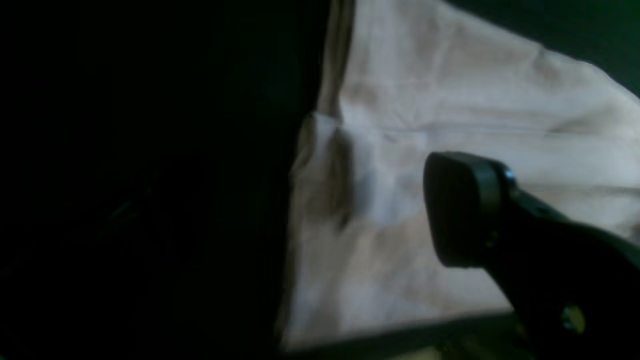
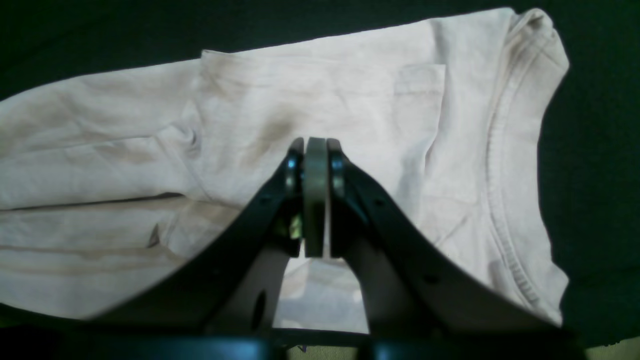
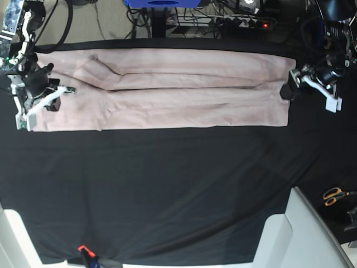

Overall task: Fold the T-shirt properly
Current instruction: 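Release the left gripper and move it to the shirt's other end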

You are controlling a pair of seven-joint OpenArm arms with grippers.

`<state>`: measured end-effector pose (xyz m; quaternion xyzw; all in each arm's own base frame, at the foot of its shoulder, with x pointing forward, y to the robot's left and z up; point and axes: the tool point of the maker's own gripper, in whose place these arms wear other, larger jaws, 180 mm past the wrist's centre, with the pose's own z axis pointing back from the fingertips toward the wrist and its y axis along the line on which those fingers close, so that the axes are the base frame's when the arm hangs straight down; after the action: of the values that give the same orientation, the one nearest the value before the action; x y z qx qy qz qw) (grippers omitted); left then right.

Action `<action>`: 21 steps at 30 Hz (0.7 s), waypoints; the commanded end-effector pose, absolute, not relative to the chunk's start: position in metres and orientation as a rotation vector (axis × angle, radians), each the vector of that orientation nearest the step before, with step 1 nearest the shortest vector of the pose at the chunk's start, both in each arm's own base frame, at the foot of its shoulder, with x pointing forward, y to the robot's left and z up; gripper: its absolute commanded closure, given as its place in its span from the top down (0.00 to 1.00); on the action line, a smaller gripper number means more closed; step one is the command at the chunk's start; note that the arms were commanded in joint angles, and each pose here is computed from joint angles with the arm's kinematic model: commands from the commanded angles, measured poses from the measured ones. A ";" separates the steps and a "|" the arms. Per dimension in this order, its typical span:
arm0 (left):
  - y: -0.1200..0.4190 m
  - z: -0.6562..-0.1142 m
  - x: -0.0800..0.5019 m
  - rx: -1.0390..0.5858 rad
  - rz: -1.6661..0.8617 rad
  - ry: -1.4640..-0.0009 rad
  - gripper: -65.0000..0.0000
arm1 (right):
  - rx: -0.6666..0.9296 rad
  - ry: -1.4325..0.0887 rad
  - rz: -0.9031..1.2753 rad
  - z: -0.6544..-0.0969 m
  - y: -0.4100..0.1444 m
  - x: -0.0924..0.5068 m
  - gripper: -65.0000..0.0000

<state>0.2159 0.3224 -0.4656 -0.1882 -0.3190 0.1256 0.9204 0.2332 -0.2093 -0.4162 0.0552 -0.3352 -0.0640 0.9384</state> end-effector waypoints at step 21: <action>0.295 -0.472 0.224 -0.434 0.201 -0.632 0.75 | 0.105 -0.723 -0.120 -0.407 -0.213 0.240 0.00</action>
<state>0.2273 0.2916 -0.4714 -0.2166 -0.3194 0.1093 0.9160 0.2332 -0.2104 -0.4162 0.0539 -0.3350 -0.0635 0.9385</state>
